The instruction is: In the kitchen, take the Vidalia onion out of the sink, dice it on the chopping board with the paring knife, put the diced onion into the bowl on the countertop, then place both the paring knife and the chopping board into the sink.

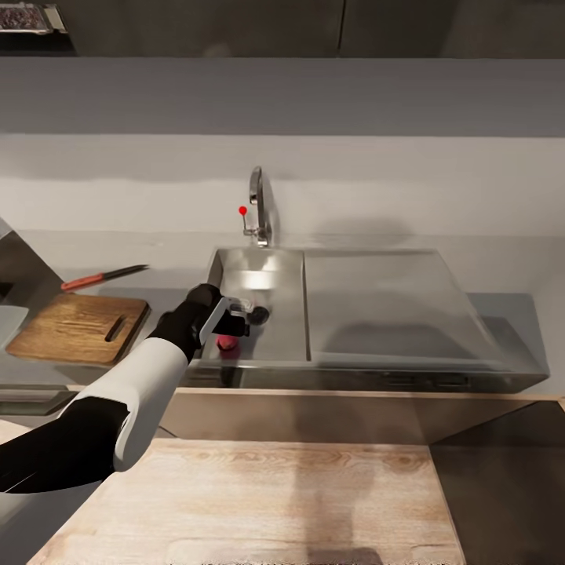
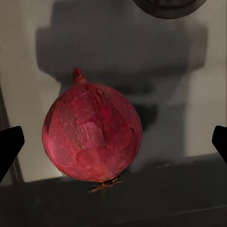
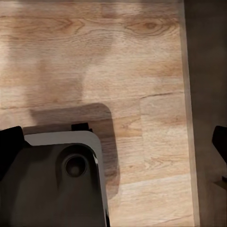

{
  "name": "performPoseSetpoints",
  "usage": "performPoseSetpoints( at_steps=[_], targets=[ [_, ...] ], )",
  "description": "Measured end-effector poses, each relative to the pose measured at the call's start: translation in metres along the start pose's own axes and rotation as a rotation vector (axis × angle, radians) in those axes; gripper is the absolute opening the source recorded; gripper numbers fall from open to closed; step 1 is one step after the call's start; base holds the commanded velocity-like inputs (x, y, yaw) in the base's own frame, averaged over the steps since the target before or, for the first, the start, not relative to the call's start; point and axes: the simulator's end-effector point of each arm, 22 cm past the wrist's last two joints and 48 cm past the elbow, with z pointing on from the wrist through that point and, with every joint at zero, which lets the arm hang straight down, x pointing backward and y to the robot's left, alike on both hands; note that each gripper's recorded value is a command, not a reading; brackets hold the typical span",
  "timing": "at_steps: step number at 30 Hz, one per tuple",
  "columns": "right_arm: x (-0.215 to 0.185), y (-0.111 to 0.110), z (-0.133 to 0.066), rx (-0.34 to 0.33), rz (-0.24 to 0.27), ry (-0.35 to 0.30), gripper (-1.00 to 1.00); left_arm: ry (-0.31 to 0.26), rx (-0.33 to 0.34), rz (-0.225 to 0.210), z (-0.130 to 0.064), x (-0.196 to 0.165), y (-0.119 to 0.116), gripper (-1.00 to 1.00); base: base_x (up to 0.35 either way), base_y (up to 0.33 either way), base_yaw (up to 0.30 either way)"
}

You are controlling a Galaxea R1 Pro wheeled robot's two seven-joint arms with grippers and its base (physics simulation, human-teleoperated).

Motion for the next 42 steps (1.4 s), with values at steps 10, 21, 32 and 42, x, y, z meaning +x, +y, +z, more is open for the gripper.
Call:
performPoseSetpoints(
  at_steps=[10, 21, 32, 42],
  targets=[
    [0.006, 0.0, 0.0, 0.0, -0.003, 0.016, 1.0, 0.016, 0.002, -0.001, 0.01, 0.006, 0.0, 1.0, 0.0, 0.02, 0.0],
    [0.013, 0.0, 0.0, 0.001, -0.006, 0.033, 1.0, 0.033, 0.005, -0.002, 0.021, 0.012, 0.0, 1.0, 0.0, 0.019, 0.0],
    [0.018, -0.001, 0.0, 0.001, -0.01, 0.044, 1.0, 0.044, 0.007, -0.003, 0.028, 0.016, -0.001, 1.0, 0.0, 0.001, 0.0],
    [0.018, -0.001, 0.0, 0.0, -0.013, 0.043, 1.0, 0.044, 0.007, -0.003, 0.028, 0.016, -0.001, 1.0, 0.0, 0.0, 0.0]
  ],
)
